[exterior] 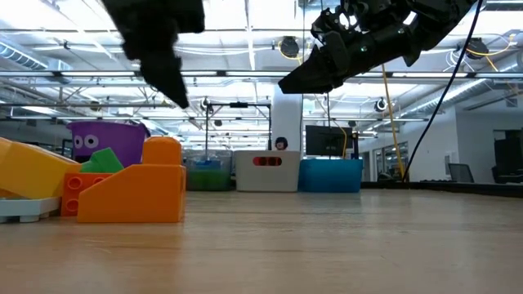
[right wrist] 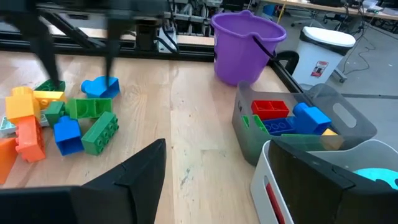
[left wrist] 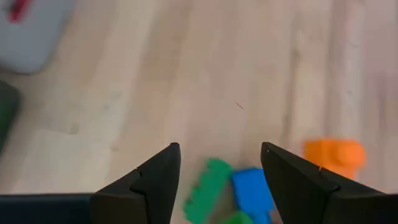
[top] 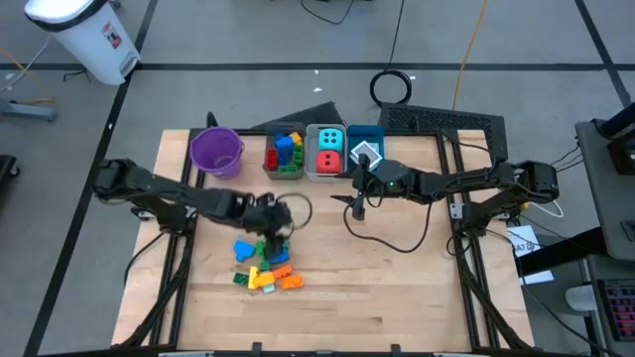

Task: Pick & Place Toys
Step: Put the green game piece into the black bin

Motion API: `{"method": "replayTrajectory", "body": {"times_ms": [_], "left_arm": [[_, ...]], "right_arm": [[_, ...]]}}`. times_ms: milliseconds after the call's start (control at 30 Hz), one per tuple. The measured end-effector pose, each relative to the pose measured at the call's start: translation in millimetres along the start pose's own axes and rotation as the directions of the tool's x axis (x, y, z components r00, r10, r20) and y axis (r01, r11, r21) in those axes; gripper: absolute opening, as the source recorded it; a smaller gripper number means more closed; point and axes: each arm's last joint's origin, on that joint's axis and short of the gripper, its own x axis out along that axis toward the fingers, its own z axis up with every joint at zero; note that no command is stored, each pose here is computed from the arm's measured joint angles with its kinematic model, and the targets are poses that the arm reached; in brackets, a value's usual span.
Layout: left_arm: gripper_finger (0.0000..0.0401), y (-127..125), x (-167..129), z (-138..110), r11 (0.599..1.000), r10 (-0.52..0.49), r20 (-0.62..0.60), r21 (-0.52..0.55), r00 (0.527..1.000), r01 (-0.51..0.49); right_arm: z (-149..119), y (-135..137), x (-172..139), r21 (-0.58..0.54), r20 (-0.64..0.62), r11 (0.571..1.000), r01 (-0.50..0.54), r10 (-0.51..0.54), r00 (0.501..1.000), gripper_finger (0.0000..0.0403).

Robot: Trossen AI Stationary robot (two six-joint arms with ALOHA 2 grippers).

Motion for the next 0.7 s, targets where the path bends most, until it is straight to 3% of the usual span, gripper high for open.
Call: {"method": "replayTrajectory", "body": {"times_ms": [233,467,700], "left_arm": [[0.0230,-24,18,-32,0.996,0.001,-0.087,0.084,0.996,0.006],[0.0230,-17,43,-53,0.996,0.072,-0.137,0.070,0.988,-0.063],[0.0230,-7,60,-56,0.988,0.143,-0.163,0.075,0.976,-0.133]], "right_arm": [[0,0,0,0.000,0.002,1.000,0.000,0.000,1.000,0.0256],[1,0,0,0.001,0.008,1.000,0.001,-0.001,1.000,0.0256],[1,0,0,0.001,0.011,1.000,0.001,-0.001,1.000,0.0256]]}}
